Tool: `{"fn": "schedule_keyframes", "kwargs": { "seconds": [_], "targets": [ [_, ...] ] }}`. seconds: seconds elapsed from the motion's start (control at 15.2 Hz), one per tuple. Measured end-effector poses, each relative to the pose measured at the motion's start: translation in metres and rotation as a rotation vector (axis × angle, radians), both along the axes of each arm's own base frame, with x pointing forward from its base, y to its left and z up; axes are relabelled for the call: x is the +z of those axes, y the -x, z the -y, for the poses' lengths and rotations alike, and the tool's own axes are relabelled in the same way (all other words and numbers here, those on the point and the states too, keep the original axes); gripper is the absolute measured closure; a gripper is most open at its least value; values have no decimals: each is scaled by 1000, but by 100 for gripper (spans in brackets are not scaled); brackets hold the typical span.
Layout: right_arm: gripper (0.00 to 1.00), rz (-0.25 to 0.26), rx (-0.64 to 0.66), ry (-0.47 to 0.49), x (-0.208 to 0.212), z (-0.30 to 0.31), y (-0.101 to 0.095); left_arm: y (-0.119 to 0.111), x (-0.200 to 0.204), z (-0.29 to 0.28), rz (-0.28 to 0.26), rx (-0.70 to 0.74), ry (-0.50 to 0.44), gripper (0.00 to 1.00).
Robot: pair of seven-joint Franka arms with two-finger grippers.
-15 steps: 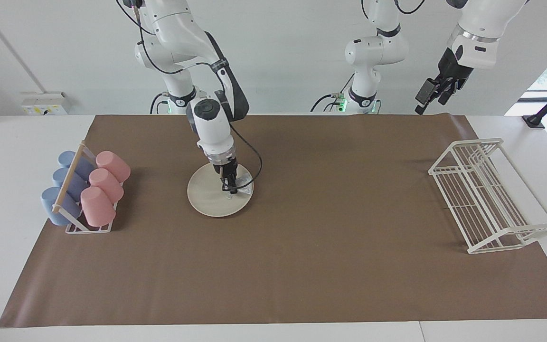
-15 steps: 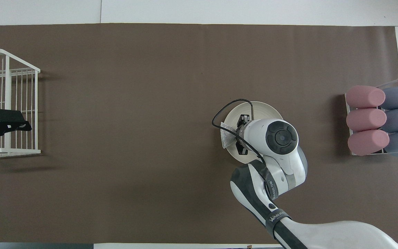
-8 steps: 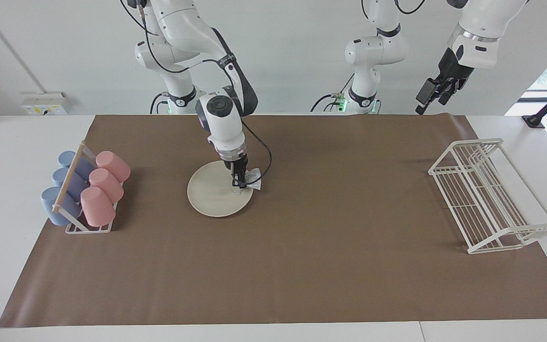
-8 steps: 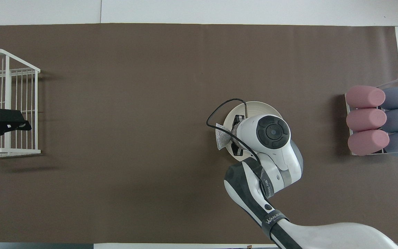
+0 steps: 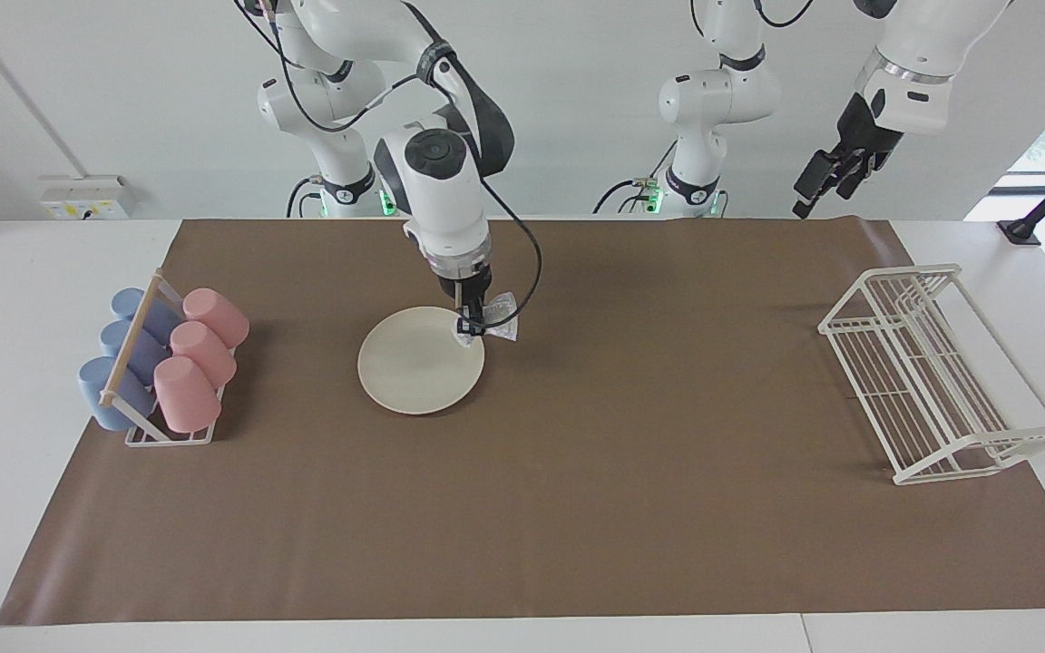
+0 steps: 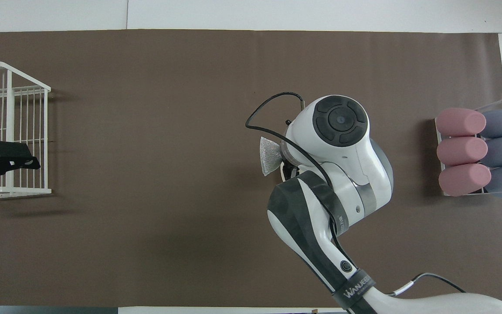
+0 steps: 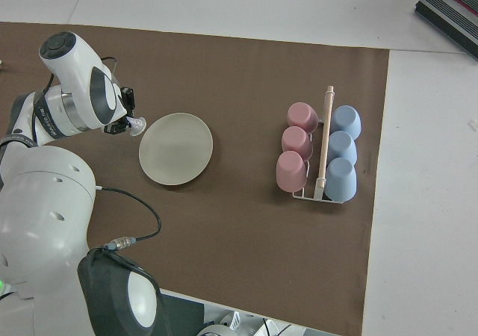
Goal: Wipe plate with sponge
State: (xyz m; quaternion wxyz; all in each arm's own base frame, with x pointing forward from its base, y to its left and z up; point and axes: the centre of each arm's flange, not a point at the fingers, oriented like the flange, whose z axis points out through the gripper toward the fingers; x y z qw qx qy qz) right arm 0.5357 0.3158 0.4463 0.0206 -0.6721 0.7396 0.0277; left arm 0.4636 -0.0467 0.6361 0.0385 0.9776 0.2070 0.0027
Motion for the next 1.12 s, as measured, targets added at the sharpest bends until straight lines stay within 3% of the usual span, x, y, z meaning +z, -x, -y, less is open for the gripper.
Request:
{"fn": "schedule_keyframes", "kwargs": {
  "seconds": [0.26,0.39,0.85,1.12],
  "targets": [
    [88,8,-44,39,26,-71,29,3,-1,14,-4,-39,183,0],
    [88,-8,-67,51,35,-95,38,-2,-6,12,30,-28,295,0],
    [88,-60,-108,97,46,-107,29,-10,-65,29,97,-145,678,0],
    [88,-60,-110,97,49,-107,29,-16,-113,53,110,-251,869,0]
  ]
}}
